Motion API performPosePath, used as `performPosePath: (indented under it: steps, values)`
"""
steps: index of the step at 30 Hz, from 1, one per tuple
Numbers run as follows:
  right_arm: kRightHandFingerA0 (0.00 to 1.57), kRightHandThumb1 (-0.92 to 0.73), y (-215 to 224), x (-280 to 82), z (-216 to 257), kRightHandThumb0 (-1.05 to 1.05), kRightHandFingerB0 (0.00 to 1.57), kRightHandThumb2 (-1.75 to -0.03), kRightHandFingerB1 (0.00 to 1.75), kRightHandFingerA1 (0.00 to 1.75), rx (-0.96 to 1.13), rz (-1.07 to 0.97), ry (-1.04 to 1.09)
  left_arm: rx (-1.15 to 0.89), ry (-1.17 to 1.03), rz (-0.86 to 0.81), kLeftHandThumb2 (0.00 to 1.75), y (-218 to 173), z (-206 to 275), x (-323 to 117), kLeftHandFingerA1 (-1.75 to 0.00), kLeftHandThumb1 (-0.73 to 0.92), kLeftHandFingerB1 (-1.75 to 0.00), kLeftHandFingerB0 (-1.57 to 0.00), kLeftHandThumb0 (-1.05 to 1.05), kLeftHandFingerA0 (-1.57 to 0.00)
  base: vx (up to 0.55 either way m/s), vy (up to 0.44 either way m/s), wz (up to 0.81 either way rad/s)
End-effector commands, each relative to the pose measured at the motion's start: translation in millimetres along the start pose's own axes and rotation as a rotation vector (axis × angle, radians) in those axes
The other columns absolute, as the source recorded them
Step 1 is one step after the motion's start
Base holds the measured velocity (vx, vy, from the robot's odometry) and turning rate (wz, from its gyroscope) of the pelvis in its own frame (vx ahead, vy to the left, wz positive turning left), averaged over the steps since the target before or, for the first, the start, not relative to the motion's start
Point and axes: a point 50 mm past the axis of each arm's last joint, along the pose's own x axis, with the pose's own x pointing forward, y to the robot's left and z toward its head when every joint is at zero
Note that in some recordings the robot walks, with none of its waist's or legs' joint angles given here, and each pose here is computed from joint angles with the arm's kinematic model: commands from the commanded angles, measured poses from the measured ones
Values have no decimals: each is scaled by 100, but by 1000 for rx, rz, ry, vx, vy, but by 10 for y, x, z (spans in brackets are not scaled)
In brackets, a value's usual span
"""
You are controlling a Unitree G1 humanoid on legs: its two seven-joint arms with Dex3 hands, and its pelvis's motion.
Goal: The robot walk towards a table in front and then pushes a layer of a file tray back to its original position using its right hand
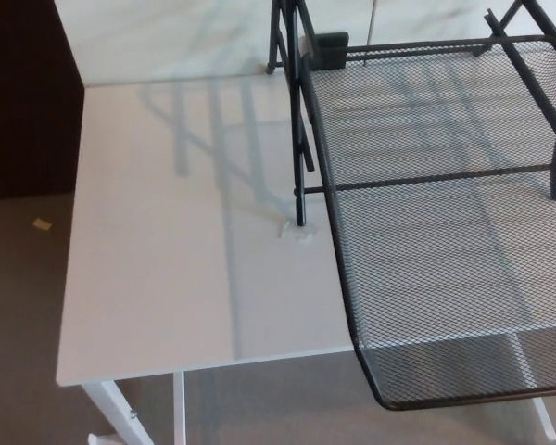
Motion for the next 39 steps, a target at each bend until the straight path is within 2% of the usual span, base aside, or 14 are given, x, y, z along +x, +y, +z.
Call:
performPosePath:
  steps: [1, 6, 11, 17, 19, 23, 30, 31, 34, 36, 37, 38, 39]
  values:
    - [66, -62, -79, -77, 58, -37, 53, -59, 38, 42, 41, -36, -44, 3, 31, 11, 61, 23, -65, -47, -38, 70, -35, -36, -27, -43, 0, 0, 0]
    - [67, -61, -85, -44, 60, -40, 55, -59, 38, 41, 51, -47, -48, 30, 20, 26, 61, 68, -20, -5, -39, 69, -35, -37, -28, -44, 0, 0, 0]
    - [70, -58, -105, -230, 636, -41, 58, -60, 39, 43, 60, -78, -311, 28, 2, 25, 61, 79, 31, -5, -39, 69, -35, -37, -26, -48, 0, 0, 0]
    - [77, -60, -156, -436, 1067, -37, 63, -60, 40, 45, -15, -167, -637, 29, 15, 39, 61, 93, 27, 1, -39, 69, -36, -37, -23, -47, 0, 0, 0]
    - [87, -64, -206, -501, 1194, -40, 69, -61, 42, 46, -57, -273, -776, 33, 15, 43, 61, 99, 34, 6, -39, 68, -35, -36, -24, -46, 0, 0, 0]
    - [88, -65, -263, -571, 1376, -43, 69, -61, 41, 49, -92, -458, -962, 33, 15, 42, 62, 121, 39, 0, -39, 69, -35, -36, -24, -45, 0, 0, 0]
    - [89, -65, -279, -637, 1461, -42, 73, -60, 43, 56, -64, -600, -1077, 52, 7, 41, 61, 147, 50, -10, -39, 70, -35, -36, -23, -46, 0, 0, 0]
    - [87, -63, -294, -647, 1502, -42, 74, -60, 44, 62, -50, -619, -1100, 54, 2, 45, 61, 149, 63, -11, -39, 69, -36, -37, -23, -46, 0, 0, 0]
    - [88, -64, -318, -627, 1515, -42, 75, -61, 44, 61, -51, -640, -1145, 58, -8, 52, 62, 156, 95, -14, -39, 69, -36, -38, -24, -45, 0, 0, 0]
    - [77, -53, -341, -479, 1521, -44, 68, -57, 42, 46, -217, -666, -1122, 56, -10, 55, 61, 168, 90, -1, -39, 69, -36, -37, -24, -45, 0, 0, 0]
    - [45, -55, -331, -420, 1518, -54, 41, -57, 33, 35, -290, -612, -1034, 52, -9, 56, 61, 170, 89, -1, -39, 69, -36, -37, -24, -46, 0, 0, 0]
    - [45, -55, -321, -381, 1495, -54, 41, -57, 33, 35, -370, -533, -910, 49, -8, 56, 61, 170, 88, -8, -39, 69, -36, -37, -24, -46, 0, 0, 0]
    - [29, -51, -333, -337, 1462, -59, 31, -56, 31, 31, -435, -514, -871, 57, -9, 56, 61, 168, 90, -10, -39, 69, -36, -37, -24, -47, 0, 0, 0]
